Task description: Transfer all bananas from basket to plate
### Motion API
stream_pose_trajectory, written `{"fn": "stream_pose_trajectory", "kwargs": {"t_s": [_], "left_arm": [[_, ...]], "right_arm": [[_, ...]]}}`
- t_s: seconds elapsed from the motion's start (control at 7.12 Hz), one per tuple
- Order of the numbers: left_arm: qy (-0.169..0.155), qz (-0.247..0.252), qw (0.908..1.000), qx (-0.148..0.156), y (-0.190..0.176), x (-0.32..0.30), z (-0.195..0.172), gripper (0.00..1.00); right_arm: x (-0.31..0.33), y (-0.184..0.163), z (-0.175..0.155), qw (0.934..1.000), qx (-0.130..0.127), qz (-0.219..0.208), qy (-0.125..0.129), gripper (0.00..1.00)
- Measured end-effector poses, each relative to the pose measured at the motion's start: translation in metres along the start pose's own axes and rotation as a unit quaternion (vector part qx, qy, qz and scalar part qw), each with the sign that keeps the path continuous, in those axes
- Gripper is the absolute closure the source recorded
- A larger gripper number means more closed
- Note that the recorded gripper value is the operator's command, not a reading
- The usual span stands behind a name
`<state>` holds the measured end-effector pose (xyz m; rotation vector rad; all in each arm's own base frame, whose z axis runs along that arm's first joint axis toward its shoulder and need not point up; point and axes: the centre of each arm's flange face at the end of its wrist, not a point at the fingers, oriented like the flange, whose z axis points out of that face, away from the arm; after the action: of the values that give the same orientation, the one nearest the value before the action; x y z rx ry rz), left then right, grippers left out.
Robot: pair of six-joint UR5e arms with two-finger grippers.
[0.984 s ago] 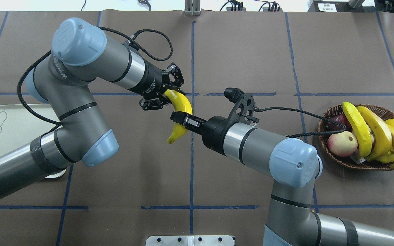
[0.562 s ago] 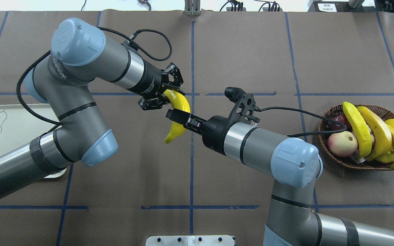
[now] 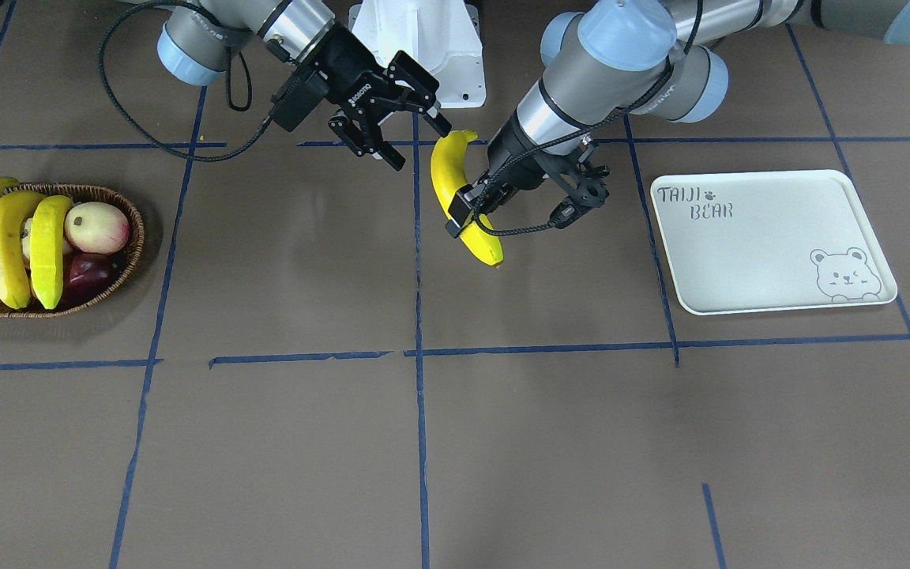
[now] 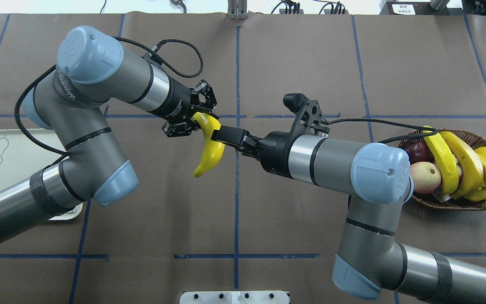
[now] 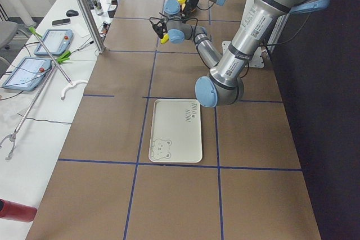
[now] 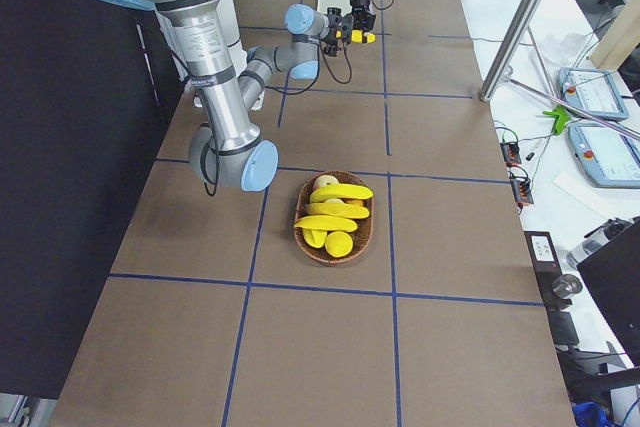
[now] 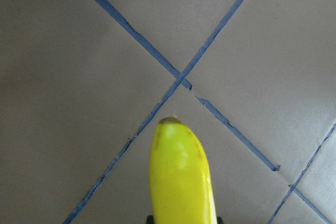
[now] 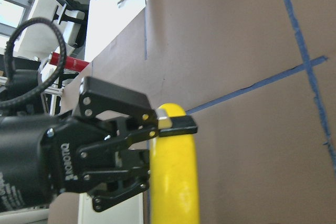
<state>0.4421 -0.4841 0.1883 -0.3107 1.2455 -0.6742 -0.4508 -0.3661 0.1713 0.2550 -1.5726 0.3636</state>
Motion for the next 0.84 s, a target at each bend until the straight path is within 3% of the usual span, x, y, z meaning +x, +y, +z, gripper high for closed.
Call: {"fn": "stream_pose_trajectory", "kwargs": {"t_s": [0.28,0.56,0.84], "left_arm": [[-0.029,0.019,0.9989,0.032,-0.057,-0.051,-0.007,1.00],[-0.075,0.059,0.9934,0.063,-0.120,-0.133,-0.025,1.00],[-0.125,0.087,0.9841,0.092,-0.180,-0.227,-0.056,1.00]], "right_arm": [[0.032,-0.060,-0.023,0.9957,-0.034,-0.001,0.086,0.00],[0.083,-0.119,-0.051,0.9788,-0.064,-0.039,0.190,0.00],[0.157,-0.169,-0.105,0.9588,-0.095,-0.092,0.251,0.00]]}}
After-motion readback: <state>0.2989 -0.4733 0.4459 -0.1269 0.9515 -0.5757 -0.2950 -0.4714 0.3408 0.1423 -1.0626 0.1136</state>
